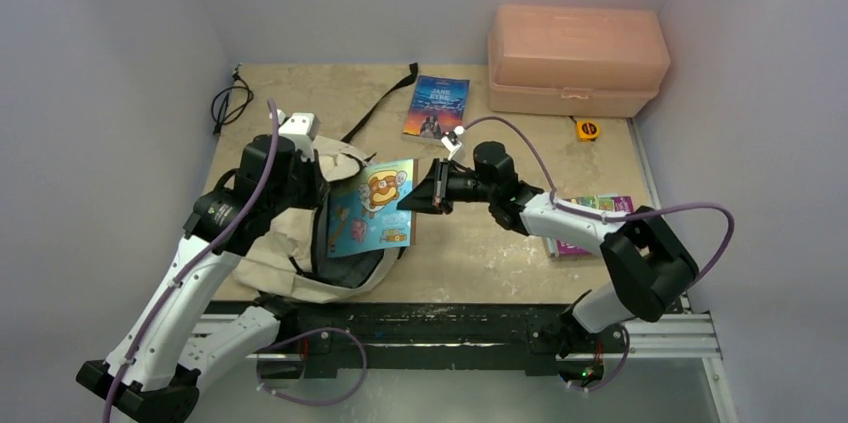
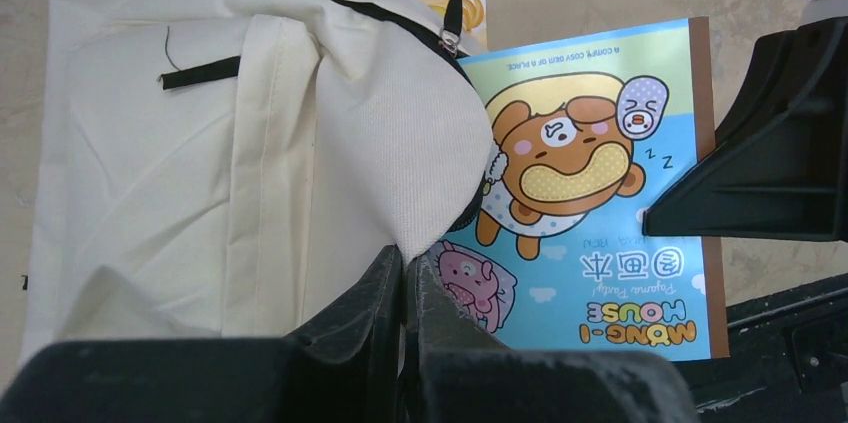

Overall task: Pack the student bag
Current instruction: Place the book in the student bag.

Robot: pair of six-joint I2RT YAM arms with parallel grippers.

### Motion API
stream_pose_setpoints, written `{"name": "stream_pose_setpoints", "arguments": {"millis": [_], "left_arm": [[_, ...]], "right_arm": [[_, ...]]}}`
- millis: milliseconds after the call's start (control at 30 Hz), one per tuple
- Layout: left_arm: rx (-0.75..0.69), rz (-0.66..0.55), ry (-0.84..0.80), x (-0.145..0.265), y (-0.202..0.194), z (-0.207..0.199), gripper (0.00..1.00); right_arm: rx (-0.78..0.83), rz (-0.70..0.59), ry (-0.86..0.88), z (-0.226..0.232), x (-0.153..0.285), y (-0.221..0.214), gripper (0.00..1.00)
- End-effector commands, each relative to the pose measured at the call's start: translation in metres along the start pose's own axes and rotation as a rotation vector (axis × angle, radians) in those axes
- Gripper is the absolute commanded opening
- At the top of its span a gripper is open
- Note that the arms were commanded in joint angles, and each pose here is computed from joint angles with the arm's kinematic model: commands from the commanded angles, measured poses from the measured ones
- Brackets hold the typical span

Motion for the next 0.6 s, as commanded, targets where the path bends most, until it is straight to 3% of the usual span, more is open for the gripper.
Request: {"name": "stream_pose_setpoints", "arguments": {"millis": [0,133,367,467,567], "left_arm": [[-0.016,-0.120,-0.023,0.015,0.022,-0.004,0.00],[-0.023,-0.100,-0.070,0.015,0.020,-0.008,0.00],[-0.018,-0.033,-0.191,0.007,0.015,-0.020,0.00],[-0.024,-0.021,-0.179,0.009,0.016,-0.019,0.00],[-0.039,-0.032,-0.158,0.013,0.019,-0.018,0.00]], "right_arm": [[-0.019,-0.106,0.159,0.019,-0.009,0.025,0.00],[-0.027,-0.133,0.152,0.007,-0.021,0.030,0.00],[-0.216,-0.252,0.113,-0.022,-0.031,0.031,0.00],[-0.258,-0.316,0.012,-0.030,-0.028,0.032,0.00],[-0.308,-0.360,-0.195,-0.028,-0.029,0.040,0.00]]}}
Point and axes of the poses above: each gripper's point midway between its finger pads, its own x axis back along the fingers, its own z axis along the line the jaws close on, y = z × x, the point moved 9 cm from there along x, back along the fingers, and after that the axes turned 7 degrees about x, right-handed, at the moved point
